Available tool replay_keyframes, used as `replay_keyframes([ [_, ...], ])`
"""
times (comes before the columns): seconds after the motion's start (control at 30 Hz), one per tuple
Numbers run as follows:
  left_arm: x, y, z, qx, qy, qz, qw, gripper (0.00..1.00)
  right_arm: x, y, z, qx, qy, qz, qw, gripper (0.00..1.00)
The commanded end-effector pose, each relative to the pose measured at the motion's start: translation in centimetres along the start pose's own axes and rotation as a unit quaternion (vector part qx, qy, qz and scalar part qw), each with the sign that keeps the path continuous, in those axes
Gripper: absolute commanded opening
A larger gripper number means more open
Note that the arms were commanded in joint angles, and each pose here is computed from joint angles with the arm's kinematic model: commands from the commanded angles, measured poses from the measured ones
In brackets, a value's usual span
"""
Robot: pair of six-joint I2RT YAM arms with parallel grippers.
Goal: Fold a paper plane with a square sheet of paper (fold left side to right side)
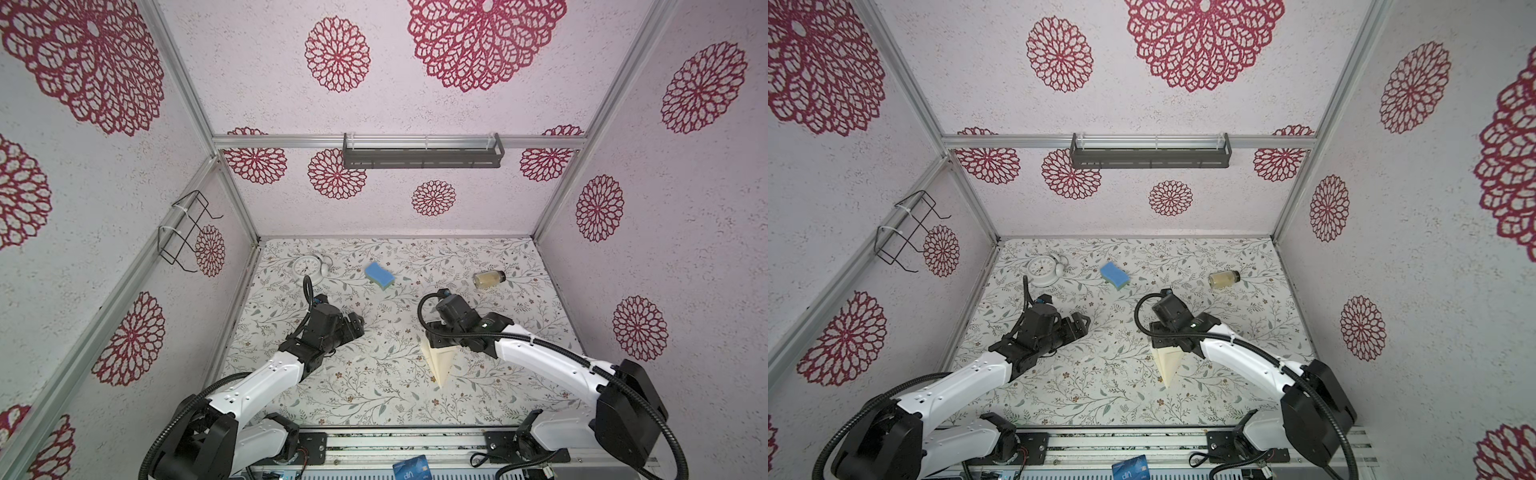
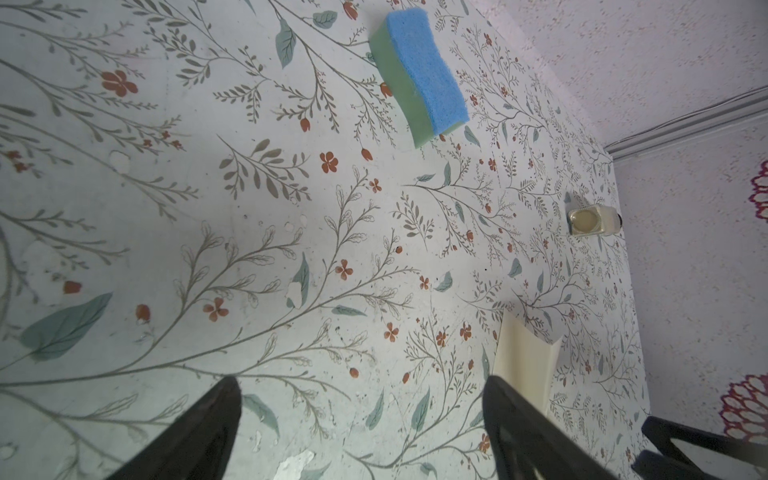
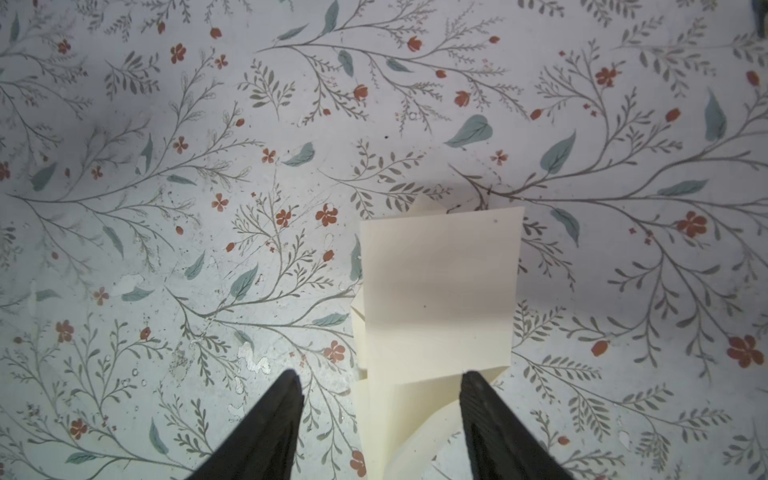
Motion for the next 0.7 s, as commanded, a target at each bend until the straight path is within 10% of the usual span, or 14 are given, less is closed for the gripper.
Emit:
replay_keyframes([
  [0.0,0.4,-0.1,0.1,0.007,0.006,0.013,1.0,0.93,1.7,0.2,-0.3,-0.053,-0.032,0.017,0.998,0.61],
  [0.23,1.8,-1.3,-1.7,0.058,0.019,0.057,0.997,0.9,5.4,-2.2,-1.4,-0.069,-0.054,0.057,0.995,0.28],
  [0.67,4.8,-4.1,-6.1,0.092,-0.008,0.112,0.989,0.87,7.8,-5.1,-1.0,-0.108,-0.123,0.07,0.984,0.11],
])
Point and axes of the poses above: each gripper's point midway between its finger pads, its own y axis back along the fingers, its own z axis along the line the jaws close on, x = y × z, the point moved 4 cm from there along y, back along the fingers, and after that the axes turned 6 degrees about y, right-handed, at the moved point
